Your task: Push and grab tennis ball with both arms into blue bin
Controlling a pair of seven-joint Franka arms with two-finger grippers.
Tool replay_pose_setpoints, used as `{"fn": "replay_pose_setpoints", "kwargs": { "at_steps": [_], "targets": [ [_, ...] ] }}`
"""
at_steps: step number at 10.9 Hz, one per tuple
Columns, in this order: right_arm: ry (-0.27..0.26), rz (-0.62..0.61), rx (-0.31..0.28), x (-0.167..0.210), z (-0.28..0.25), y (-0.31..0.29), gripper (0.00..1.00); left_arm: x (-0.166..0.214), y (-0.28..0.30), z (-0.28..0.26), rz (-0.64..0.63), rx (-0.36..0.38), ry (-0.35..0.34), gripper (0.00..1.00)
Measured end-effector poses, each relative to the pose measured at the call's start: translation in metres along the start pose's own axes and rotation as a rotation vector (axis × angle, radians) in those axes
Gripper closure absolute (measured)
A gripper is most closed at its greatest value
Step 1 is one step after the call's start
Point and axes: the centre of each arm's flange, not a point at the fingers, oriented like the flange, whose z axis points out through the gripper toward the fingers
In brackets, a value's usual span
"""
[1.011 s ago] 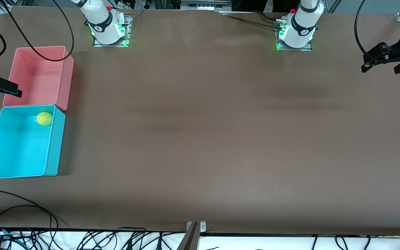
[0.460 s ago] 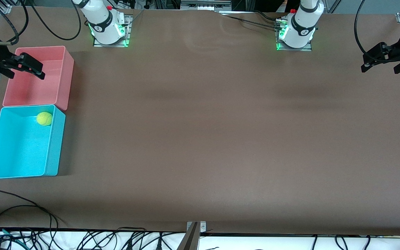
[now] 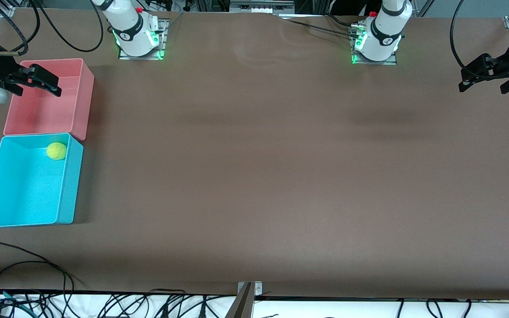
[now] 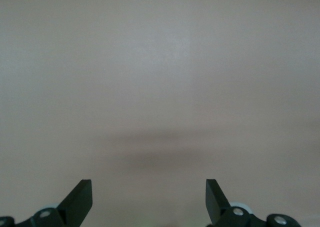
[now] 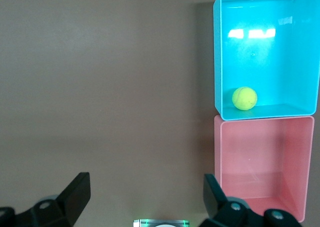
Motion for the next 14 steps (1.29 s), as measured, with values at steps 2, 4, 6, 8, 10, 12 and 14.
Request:
{"fn": "replay_pose_setpoints", "kwargs": {
  "at_steps": [2,4,6,8,10,12,14],
  "targets": [
    [-0.001,0.002,0.0,0.0,-0.002,0.001,0.0,0.0,0.007,0.0,0.011,0.002,0.0,0.0],
    [0.006,0.005,0.001,0.0,-0.006,0.003,0.0,0.0,0.009,0.0,0.013,0.002,0.0,0.0],
    [0.006,-0.001,0.001,-0.001,-0.008,0.004,0.0,0.0,0.006,0.0,0.008,0.002,0.0,0.0],
    [0.009,0.002,0.002,0.0,-0.01,0.008,0.0,0.0,0.005,0.0,0.007,0.002,0.0,0.0],
    [0.012,0.004,0.002,-0.001,-0.012,0.01,0.0,0.0,0.006,0.0,0.007,0.002,0.0,0.0],
    [0.012,0.004,0.002,-0.001,-0.012,0.01,0.0,0.0,0.006,0.0,0.007,0.002,0.0,0.0],
    [0.009,0.004,0.002,0.0,-0.01,0.009,0.0,0.0,0.006,0.0,0.007,0.002,0.0,0.0]
  ]
}}
